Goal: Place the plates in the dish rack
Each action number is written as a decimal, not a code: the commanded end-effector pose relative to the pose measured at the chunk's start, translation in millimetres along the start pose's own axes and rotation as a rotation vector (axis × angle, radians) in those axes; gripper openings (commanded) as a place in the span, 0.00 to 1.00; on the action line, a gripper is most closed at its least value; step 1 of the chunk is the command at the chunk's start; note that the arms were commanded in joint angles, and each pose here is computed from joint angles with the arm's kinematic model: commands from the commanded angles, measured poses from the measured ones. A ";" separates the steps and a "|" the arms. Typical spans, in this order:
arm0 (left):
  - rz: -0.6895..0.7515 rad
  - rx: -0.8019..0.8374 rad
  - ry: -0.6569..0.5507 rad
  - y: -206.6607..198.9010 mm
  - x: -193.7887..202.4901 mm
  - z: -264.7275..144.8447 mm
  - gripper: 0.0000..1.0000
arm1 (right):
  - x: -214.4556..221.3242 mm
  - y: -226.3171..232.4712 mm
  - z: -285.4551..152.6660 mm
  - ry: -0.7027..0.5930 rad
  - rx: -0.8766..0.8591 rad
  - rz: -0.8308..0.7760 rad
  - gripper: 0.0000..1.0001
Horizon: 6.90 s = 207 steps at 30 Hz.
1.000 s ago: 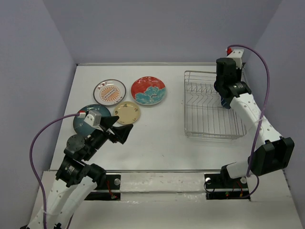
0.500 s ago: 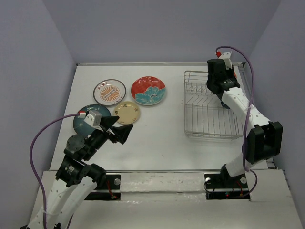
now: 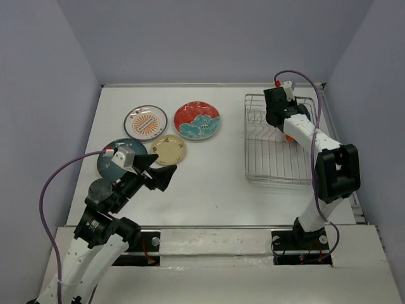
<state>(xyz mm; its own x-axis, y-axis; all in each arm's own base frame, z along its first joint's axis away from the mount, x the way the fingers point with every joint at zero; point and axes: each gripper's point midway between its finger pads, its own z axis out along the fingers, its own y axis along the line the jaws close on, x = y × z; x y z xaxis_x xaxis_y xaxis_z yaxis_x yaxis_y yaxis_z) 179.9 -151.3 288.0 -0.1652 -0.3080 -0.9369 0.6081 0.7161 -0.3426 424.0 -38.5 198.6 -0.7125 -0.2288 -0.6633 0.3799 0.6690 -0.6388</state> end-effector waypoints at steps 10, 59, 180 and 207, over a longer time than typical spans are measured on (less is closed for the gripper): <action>0.009 0.029 -0.052 -7.8 -16.7 1.8 0.99 | -23.6 1.9 -18.3 -0.048 -0.119 0.140 0.64; -0.036 -0.254 -0.056 48.3 -16.3 7.7 0.99 | 41.2 402.1 -300.1 0.294 -1.389 0.719 0.15; -0.010 -0.425 -0.206 75.0 -50.0 -14.5 0.99 | 17.0 481.5 -451.4 0.309 -1.758 0.663 0.27; -0.012 -0.408 -0.203 72.2 -48.6 -13.6 0.99 | 104.3 403.4 -418.7 0.386 -1.705 0.571 0.37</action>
<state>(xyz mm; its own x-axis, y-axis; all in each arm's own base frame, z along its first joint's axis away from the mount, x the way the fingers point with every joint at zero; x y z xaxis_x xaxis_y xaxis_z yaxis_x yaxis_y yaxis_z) 221.2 -75.3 286.1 -0.0451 -0.3789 -0.9243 0.2167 0.8996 -0.3793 262.6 489.1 37.5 -0.8860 0.2710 -0.3762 -0.1546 0.5923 0.7908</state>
